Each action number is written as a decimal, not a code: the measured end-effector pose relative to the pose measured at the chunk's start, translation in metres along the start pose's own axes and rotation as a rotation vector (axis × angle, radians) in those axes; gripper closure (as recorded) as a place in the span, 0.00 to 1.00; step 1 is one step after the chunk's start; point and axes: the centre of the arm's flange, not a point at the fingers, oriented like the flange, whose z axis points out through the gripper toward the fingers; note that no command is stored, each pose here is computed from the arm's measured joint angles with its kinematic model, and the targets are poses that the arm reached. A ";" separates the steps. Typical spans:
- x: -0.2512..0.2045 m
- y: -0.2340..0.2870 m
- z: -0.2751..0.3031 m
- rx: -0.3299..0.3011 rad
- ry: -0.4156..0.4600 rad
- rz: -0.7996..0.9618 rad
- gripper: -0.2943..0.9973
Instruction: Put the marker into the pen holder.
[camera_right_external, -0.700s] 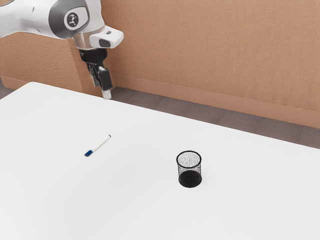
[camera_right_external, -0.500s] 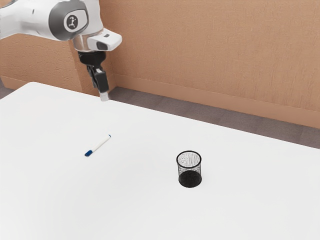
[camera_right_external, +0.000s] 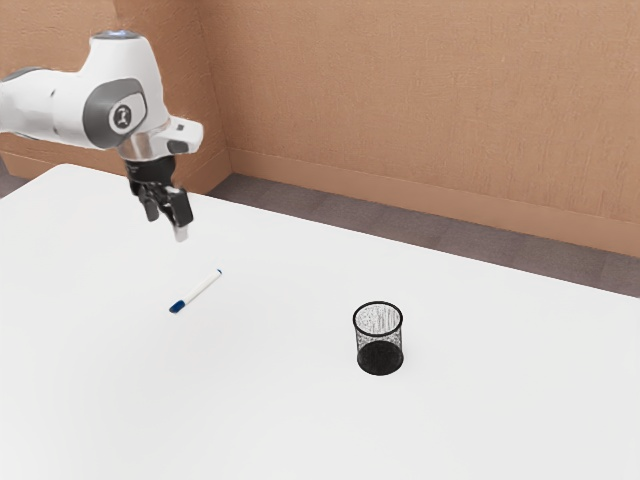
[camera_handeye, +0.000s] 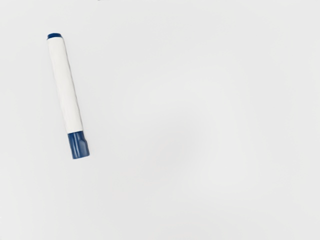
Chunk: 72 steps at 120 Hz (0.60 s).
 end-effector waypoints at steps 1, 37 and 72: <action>0.001 -0.002 0.002 0.002 0.003 -0.005 0.23; 0.066 -0.052 0.086 0.042 0.029 -0.181 0.51; 0.102 -0.094 0.169 0.047 -0.006 -0.278 0.59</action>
